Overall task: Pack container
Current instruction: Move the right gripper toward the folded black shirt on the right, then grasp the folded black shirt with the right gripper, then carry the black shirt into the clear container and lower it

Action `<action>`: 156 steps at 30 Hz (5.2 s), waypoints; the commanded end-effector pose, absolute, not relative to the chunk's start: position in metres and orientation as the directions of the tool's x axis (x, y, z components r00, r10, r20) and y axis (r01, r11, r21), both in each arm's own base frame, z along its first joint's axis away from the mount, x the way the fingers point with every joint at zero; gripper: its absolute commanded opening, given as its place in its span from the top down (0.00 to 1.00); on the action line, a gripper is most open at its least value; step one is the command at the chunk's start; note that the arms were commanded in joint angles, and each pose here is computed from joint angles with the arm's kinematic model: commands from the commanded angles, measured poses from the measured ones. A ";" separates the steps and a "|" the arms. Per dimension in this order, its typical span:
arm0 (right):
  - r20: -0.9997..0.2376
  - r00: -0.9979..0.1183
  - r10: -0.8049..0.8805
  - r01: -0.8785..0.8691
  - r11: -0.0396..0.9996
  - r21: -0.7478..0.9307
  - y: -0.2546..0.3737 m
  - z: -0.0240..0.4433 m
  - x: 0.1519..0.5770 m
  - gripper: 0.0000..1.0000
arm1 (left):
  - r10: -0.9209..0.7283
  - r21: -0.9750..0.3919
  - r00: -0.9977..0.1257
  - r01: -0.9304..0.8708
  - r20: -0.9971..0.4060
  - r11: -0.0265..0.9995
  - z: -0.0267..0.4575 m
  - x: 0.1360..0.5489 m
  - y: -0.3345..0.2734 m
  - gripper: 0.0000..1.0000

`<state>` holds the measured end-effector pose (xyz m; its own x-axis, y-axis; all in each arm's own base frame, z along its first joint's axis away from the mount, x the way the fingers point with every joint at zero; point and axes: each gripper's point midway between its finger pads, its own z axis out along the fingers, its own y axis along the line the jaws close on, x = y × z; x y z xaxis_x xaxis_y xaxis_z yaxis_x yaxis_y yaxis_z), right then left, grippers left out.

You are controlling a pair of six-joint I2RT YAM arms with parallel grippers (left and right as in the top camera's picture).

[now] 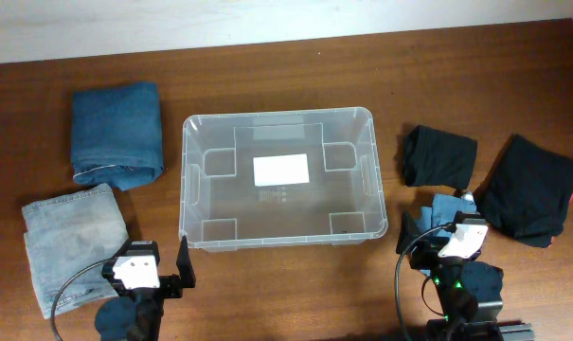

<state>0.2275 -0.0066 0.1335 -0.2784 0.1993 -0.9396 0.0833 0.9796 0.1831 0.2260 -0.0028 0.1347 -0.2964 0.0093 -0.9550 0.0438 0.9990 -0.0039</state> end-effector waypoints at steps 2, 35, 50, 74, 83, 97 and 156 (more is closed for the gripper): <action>-0.938 -0.279 0.207 0.083 0.978 0.191 -0.006 0.131 0.228 0.02 | 0.024 0.010 -0.307 0.050 -0.951 0.999 0.128 0.226 -0.003 0.00; -0.939 -0.283 0.194 -0.266 0.925 0.271 0.054 0.171 0.215 0.02 | 0.024 0.010 -0.307 0.050 -0.951 0.999 0.128 0.226 -0.003 0.00; -0.884 -0.430 0.185 -0.265 0.910 0.320 0.061 0.288 0.230 0.02 | 0.024 0.010 -0.307 0.050 -0.951 0.999 0.128 0.226 -0.003 0.00; -0.251 -0.707 0.661 0.506 0.721 0.474 -0.157 0.171 0.365 0.02 | 0.024 0.010 -0.307 0.050 -0.951 0.999 0.128 0.226 -0.003 0.00; -0.124 -0.767 0.630 0.517 0.721 0.462 -0.176 0.064 0.390 0.02 | 0.024 0.010 -0.307 0.050 -0.951 0.999 0.128 0.226 -0.003 0.00; -0.014 -0.850 0.526 0.421 0.696 0.582 -0.129 0.006 0.403 0.31 | 0.024 0.010 -0.307 0.050 -0.951 0.999 0.128 0.226 -0.003 0.00; -0.234 -0.957 0.172 0.008 0.821 0.570 0.319 0.109 0.398 0.96 | 0.024 0.010 -0.307 0.049 -0.951 0.999 0.128 0.226 -0.003 0.00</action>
